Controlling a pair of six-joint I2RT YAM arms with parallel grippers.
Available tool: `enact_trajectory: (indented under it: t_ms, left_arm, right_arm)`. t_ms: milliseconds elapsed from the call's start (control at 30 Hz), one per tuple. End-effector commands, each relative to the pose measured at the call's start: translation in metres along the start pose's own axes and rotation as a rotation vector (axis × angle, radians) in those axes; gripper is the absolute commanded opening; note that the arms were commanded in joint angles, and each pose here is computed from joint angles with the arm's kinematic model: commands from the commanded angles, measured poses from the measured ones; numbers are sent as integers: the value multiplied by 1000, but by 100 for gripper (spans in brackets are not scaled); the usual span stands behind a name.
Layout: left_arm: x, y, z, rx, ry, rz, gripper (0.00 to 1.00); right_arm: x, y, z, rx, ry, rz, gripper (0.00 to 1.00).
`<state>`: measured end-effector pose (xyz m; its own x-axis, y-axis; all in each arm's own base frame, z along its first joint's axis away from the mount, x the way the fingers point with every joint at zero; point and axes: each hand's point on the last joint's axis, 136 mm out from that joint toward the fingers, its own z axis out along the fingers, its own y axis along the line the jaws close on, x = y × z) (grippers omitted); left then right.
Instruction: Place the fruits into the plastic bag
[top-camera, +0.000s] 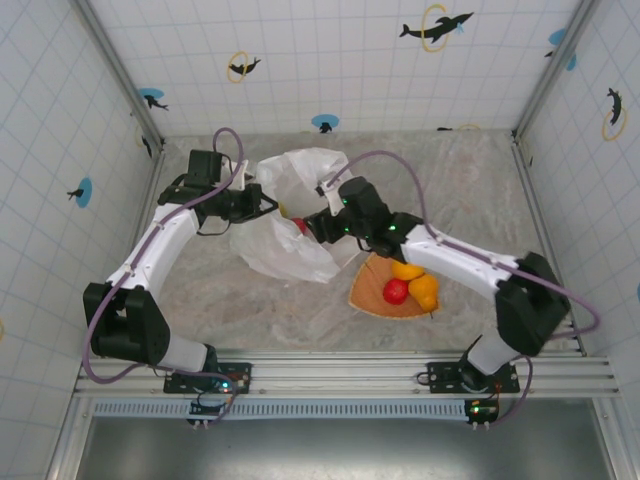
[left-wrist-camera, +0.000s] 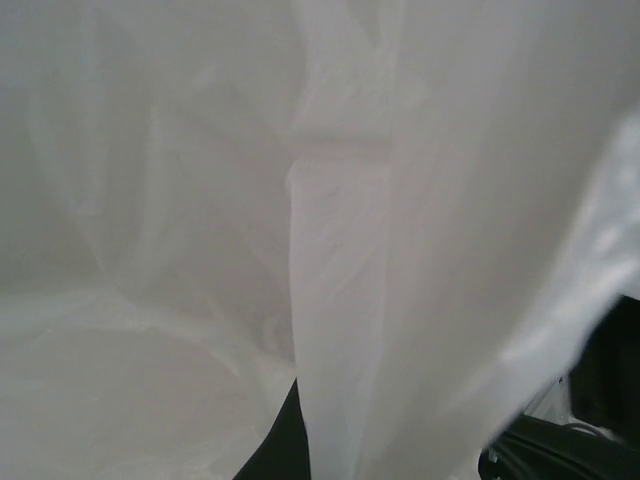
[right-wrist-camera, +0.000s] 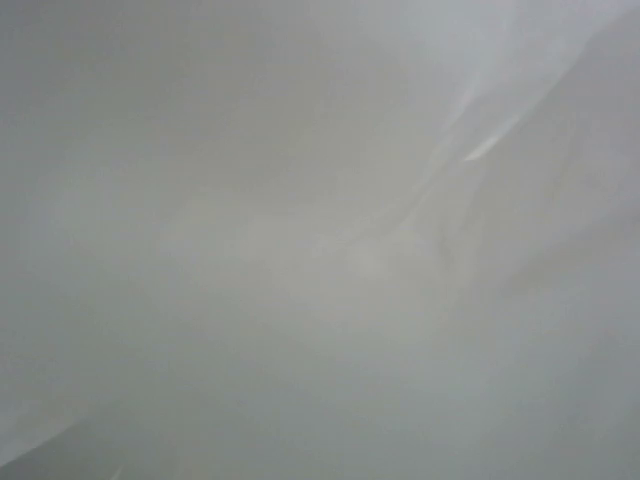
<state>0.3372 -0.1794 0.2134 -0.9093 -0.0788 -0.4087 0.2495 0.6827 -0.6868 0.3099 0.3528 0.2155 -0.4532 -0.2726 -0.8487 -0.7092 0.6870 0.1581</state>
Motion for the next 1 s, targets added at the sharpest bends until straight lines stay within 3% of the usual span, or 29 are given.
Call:
enact_trajectory:
  t_ms: [0,233,400,633,967]
  left_arm:
    - [-3,3,2,-3,-12,29,0]
    - [-5,7,6,-4,-13,21,0]
    - [-5,8,6,-10,-14,18,0]
    - [-6,9,8,-5,-18,16,0]
    - [-9,9,8,-9,-25,9,0]
  right_arm:
    - [8,8,-30,-119,11,22,77]
    - [-15,12,-90,-244,-127,27,78]
    - [-29,-9,-124,-132,-181,60,79]
    - [13,-80,-157,328,2,137,82]
    - [73,-108,-157,501,197,175,86]
